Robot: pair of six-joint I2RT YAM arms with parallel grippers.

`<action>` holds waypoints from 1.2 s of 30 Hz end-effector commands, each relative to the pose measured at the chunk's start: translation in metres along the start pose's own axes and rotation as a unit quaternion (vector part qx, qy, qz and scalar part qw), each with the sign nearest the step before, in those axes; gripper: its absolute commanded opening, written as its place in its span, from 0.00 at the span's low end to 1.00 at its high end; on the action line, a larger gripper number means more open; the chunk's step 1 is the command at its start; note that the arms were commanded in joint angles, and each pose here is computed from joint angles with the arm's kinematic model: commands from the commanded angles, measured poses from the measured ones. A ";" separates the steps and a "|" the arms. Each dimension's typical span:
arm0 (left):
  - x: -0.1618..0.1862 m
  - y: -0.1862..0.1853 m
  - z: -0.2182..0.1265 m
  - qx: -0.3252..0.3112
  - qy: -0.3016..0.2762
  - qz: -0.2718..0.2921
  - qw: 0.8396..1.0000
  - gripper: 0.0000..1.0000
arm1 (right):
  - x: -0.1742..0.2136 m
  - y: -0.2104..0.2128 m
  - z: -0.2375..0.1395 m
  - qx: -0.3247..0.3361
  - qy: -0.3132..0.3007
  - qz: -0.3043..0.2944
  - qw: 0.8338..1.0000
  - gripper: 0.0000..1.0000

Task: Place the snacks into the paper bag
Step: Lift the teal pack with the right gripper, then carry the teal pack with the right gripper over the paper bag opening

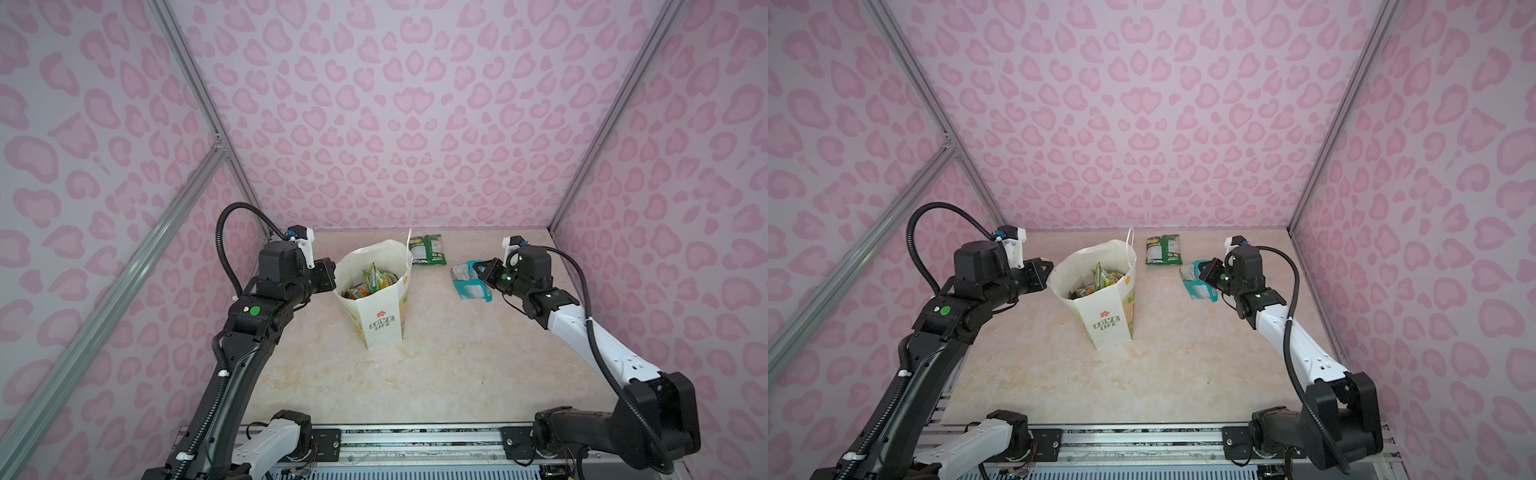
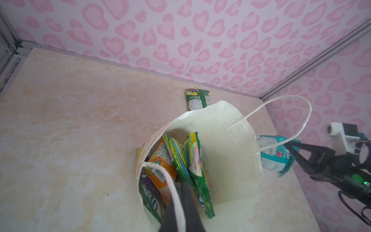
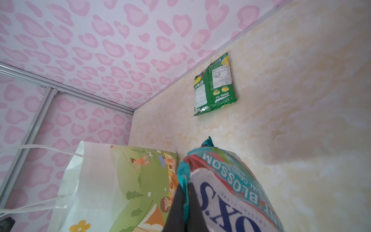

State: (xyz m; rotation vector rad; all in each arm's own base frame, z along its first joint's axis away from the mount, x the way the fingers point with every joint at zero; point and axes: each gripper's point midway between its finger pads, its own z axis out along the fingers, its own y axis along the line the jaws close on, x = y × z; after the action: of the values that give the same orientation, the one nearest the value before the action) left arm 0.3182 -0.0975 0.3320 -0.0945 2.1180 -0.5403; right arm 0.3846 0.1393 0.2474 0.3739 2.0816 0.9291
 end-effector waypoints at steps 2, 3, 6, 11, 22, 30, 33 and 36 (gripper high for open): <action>-0.006 -0.005 -0.001 0.012 -0.013 0.007 1.000 0.03 | -0.019 0.021 -0.035 -0.001 -0.040 -0.018 0.999 0.00; -0.006 -0.005 -0.001 0.012 -0.013 0.007 1.000 0.03 | -0.024 0.030 -0.043 -0.010 -0.050 -0.022 0.998 0.00; -0.007 -0.006 -0.001 0.013 -0.013 0.008 1.000 0.03 | -0.037 0.053 -0.067 -0.025 -0.077 -0.035 0.996 0.00; -0.006 -0.006 0.001 0.016 -0.010 0.007 1.000 0.03 | -0.057 0.094 -0.091 -0.057 -0.118 -0.055 0.990 0.00; -0.005 -0.006 0.001 0.015 -0.010 0.008 1.000 0.03 | -0.063 0.220 -0.099 -0.169 -0.120 -0.120 0.971 0.00; -0.003 -0.006 0.004 0.019 -0.005 0.006 1.000 0.03 | -0.048 0.304 -0.091 -0.248 -0.100 -0.153 0.951 0.00; -0.003 -0.008 0.006 0.023 -0.002 0.006 1.000 0.03 | -0.041 0.325 -0.084 -0.269 -0.089 -0.158 0.946 0.00; -0.002 -0.008 0.006 0.023 -0.001 0.005 1.000 0.03 | -0.031 0.339 -0.070 -0.285 -0.069 -0.157 0.943 0.00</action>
State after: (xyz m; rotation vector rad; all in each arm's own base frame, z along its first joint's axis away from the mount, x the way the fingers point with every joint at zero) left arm 0.3207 -0.1033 0.3295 -0.0763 2.1258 -0.5711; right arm 0.3317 0.3073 0.5269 -0.1486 1.6413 1.1685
